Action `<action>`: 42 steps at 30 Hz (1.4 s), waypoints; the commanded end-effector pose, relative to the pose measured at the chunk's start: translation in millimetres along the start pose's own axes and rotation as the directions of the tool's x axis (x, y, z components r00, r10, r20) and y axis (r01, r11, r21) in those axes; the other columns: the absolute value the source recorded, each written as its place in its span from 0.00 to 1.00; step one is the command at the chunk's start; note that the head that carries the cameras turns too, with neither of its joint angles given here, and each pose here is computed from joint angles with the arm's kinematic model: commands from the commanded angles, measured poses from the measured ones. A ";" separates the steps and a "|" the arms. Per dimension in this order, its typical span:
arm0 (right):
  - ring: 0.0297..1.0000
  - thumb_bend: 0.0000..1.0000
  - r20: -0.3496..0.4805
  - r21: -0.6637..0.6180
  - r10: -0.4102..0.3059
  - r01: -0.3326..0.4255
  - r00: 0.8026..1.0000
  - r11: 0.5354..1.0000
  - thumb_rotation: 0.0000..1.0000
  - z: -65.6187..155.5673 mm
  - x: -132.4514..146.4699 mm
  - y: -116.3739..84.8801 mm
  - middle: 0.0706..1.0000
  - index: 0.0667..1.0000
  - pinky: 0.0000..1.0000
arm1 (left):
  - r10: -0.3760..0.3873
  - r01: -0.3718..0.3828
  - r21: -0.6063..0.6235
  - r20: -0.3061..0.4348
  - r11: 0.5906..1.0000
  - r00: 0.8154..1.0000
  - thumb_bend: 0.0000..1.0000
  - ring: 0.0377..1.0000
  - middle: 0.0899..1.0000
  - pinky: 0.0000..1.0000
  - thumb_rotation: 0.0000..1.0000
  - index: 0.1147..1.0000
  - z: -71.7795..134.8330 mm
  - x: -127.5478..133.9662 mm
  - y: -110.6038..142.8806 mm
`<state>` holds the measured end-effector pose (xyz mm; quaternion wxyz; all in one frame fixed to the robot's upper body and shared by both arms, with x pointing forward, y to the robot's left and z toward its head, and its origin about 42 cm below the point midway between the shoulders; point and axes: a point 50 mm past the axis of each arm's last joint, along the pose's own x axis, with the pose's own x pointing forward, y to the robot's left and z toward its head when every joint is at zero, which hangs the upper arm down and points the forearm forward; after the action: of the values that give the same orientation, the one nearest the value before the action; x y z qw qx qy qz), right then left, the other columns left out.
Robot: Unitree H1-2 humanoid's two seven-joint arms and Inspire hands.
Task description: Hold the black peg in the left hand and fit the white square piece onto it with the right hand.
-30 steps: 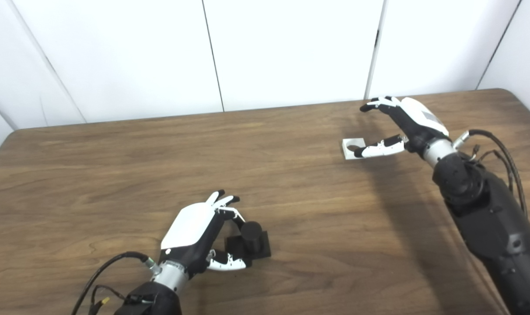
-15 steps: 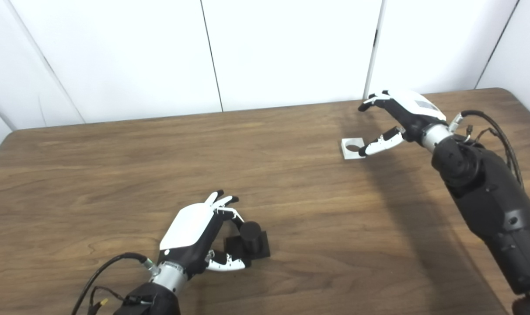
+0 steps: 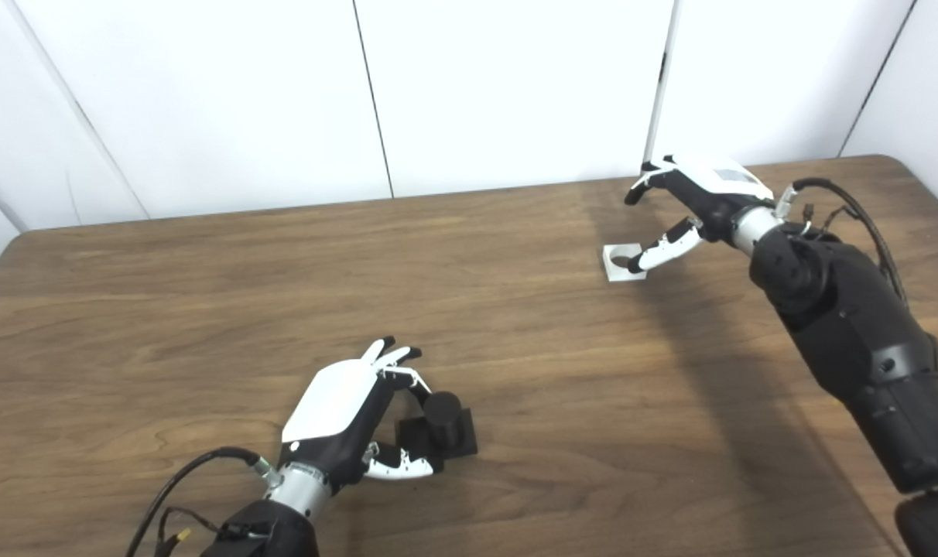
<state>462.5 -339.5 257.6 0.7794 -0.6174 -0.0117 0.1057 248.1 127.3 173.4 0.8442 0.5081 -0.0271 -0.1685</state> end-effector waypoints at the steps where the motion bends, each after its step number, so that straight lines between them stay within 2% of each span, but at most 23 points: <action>1: 1.00 0.86 0.037 -0.045 -0.076 0.078 0.996 0.996 0.29 11.4 9.6 -37.4 0.96 0.71 1.00 | -0.014 0.014 0.016 -0.009 1.000 1.000 0.52 1.00 0.91 0.90 0.07 0.43 -1.3 -0.8 -0.1; 15: 1.00 0.86 0.020 -0.094 -0.026 0.028 0.999 0.995 0.29 17.4 23.7 -28.6 0.97 0.71 1.00 | -0.012 0.012 0.014 -0.005 1.000 1.000 0.52 1.00 0.91 0.91 0.07 0.42 0.0 -0.1 -0.7; 42: 1.00 0.83 -0.024 -0.118 0.076 -0.078 0.997 0.990 0.30 18.6 35.0 -26.0 0.97 0.72 1.00 | -0.005 0.005 0.012 -0.016 1.000 1.000 0.52 1.00 0.91 0.93 0.07 0.43 3.7 3.5 2.4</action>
<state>485.2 -325.1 240.9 0.7393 -0.6535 0.0505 0.1540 248.9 124.0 174.7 0.8455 0.5060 -0.0215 -0.1690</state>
